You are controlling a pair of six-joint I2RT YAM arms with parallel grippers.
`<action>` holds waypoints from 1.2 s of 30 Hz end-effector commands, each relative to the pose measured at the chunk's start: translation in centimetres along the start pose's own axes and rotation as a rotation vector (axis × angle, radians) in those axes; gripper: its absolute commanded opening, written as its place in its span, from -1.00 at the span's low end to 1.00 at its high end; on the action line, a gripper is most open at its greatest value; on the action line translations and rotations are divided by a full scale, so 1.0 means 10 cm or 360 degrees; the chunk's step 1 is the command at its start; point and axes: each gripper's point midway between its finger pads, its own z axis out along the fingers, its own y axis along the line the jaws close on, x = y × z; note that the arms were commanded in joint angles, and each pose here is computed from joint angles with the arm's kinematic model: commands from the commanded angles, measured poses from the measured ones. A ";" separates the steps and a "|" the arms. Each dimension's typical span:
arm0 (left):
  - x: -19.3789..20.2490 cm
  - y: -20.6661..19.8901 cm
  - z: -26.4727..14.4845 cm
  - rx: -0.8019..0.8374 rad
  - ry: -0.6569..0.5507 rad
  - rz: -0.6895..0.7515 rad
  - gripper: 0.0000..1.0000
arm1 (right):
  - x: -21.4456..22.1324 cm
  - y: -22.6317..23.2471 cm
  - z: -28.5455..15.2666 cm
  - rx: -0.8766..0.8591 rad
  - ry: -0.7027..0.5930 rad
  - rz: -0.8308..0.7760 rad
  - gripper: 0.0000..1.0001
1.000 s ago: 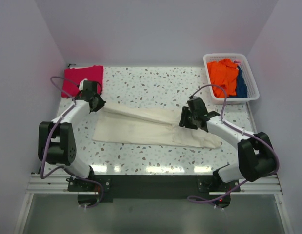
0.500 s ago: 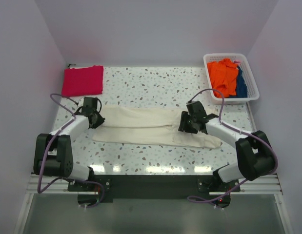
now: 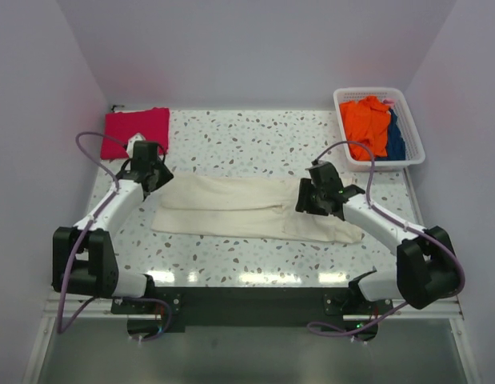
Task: Fold and stack the t-shirts
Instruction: Fold the tshirt
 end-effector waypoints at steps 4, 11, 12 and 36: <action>0.10 -0.33 0.09 0.0065 0.0059 0.0192 -0.28 | -0.27 -0.08 -0.05 0.0139 -0.0100 -0.0014 0.10; 0.52 -0.32 0.39 -0.0048 0.0209 0.0328 -0.50 | -0.35 -0.16 0.11 0.0204 -0.0071 0.0032 0.11; 0.57 -0.32 0.41 -0.0047 0.0221 0.0326 -0.50 | -0.32 -0.16 0.16 0.0214 -0.0050 0.0029 0.11; 1.30 0.23 0.39 -0.0187 0.0444 0.0209 -0.34 | -0.09 -0.17 0.68 0.0234 0.0130 0.0025 0.12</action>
